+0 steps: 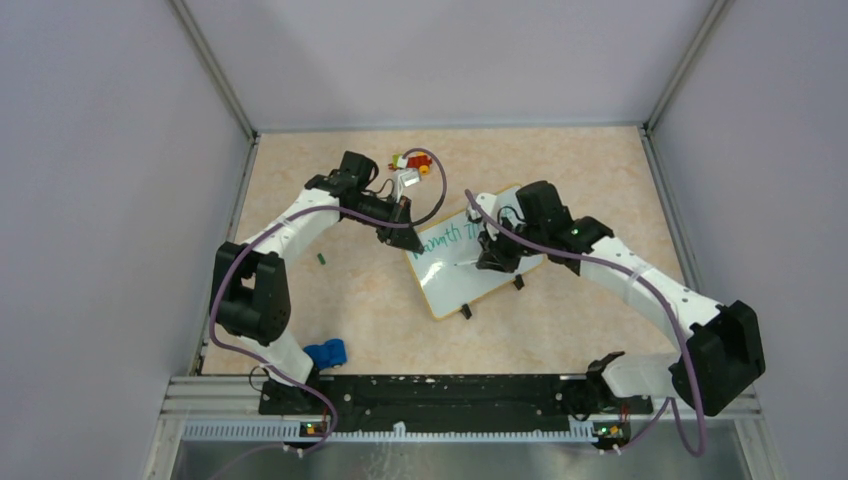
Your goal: Write a sentence on the whiteboard
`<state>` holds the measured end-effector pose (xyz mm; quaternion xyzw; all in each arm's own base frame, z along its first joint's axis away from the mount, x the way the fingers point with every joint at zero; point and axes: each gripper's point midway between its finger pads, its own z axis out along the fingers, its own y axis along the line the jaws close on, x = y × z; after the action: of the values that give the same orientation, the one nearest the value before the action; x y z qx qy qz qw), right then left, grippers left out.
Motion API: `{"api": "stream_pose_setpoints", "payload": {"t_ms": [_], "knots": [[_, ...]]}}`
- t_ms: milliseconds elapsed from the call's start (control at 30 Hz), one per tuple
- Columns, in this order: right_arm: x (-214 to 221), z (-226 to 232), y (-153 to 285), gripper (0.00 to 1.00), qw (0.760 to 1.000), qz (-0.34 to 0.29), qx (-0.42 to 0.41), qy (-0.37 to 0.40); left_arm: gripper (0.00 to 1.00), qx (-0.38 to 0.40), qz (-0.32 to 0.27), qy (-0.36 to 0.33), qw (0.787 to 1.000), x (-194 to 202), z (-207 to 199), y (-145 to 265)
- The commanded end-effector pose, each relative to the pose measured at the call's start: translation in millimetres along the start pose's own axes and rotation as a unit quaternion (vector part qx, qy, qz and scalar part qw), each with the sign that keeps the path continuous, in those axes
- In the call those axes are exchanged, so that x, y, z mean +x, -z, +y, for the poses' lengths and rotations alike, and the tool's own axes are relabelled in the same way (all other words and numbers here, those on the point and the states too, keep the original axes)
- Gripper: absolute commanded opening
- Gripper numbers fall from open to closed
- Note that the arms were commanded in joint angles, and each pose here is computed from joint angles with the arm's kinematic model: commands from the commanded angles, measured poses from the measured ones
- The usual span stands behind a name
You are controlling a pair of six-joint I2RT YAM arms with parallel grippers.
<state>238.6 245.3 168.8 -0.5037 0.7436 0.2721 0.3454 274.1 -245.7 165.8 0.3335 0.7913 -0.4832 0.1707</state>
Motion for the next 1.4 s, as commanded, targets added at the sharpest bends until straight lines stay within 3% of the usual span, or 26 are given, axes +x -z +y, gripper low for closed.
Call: {"api": "stream_pose_setpoints", "payload": {"t_ms": [0,667,1367], "knots": [[-11.4,4.4,-4.9,0.00,1.000,-0.022,0.011,0.005,0.00,0.006,0.001,-0.013,1.000,-1.4,-0.7,-1.7],[-7.2,-11.8,-13.6,0.00,0.998,-0.008,0.058,-0.004,0.00,0.006,-0.002,-0.018,1.000,-2.4,-3.4,0.2],[-18.5,-9.1,-23.7,0.00,0.999,-0.010,0.048,0.008,0.00,0.009,0.000,-0.017,1.000,-2.7,-3.3,-0.2]]}}
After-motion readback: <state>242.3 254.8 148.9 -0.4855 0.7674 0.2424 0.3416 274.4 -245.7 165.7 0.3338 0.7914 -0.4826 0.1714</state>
